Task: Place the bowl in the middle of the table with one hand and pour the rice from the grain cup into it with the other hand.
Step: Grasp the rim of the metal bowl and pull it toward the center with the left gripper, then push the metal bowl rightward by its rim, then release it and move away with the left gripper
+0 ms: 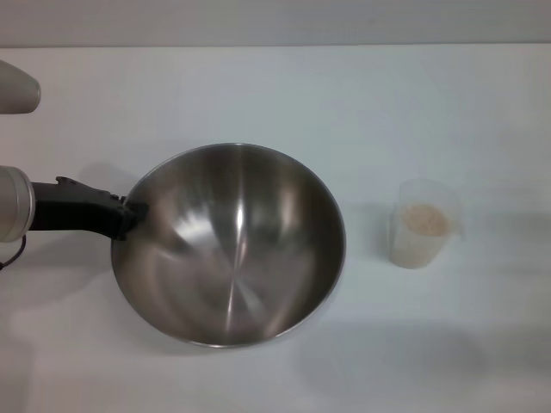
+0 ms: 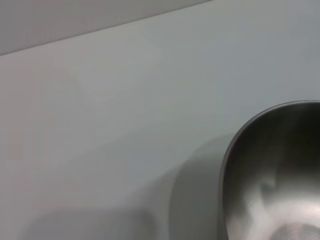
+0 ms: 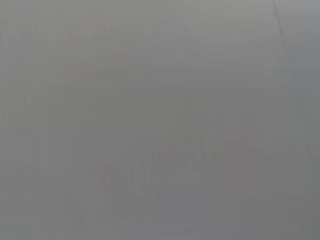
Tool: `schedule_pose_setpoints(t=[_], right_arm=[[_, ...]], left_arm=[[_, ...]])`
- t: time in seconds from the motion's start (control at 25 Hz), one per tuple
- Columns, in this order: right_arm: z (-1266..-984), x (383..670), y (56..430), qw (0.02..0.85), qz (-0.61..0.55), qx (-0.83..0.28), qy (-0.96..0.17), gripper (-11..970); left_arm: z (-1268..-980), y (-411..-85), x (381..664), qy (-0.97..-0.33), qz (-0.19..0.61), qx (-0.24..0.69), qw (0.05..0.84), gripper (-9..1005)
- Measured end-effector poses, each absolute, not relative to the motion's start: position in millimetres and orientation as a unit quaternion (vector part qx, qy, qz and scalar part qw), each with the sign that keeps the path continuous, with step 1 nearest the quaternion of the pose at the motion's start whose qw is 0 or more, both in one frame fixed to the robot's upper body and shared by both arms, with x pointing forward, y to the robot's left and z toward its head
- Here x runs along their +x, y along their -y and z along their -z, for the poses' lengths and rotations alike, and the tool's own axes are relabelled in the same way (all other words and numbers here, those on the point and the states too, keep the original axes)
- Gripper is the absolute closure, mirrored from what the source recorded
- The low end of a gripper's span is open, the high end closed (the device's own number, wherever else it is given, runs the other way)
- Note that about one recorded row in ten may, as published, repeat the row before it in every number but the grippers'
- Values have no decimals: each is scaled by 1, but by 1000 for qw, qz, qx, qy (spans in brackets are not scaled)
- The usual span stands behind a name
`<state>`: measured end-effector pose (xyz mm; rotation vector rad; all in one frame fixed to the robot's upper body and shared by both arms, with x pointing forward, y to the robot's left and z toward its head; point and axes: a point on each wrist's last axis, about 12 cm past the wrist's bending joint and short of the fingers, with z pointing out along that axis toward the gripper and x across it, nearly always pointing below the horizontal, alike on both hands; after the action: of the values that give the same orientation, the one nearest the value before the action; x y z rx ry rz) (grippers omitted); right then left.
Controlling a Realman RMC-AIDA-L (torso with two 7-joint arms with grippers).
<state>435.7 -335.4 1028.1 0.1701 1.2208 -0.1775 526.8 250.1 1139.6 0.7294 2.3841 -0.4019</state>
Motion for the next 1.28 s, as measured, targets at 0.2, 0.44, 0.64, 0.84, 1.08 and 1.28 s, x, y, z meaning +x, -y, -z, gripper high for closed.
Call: schedule_pose_setpoints(t=[0.2,0.44,0.64,0.84,1.08,1.28], right_arm=[[-1028,436,335,812,83,80,-572,119],[-1028,436,335,813,82,80,-571,119],[-1028,436,334,813,80,82,-571,119],[-1028,436,334,814,80,82,-570,119],[-1029,437,333,814,79,81,-569,120],[-1029,437,332,815,76,78,-570,120]], left_arm=[[-1141,-247,527,-898,155,280,300,905],[-1149,-243,531,-893,180,284,301,935],[-1160,-242,538,-889,190,286,304,952],[-1166,-236,546,-888,205,289,293,955],[-1176,-227,568,-882,217,292,298,952],[-1180,-219,585,-875,214,296,317,948]])
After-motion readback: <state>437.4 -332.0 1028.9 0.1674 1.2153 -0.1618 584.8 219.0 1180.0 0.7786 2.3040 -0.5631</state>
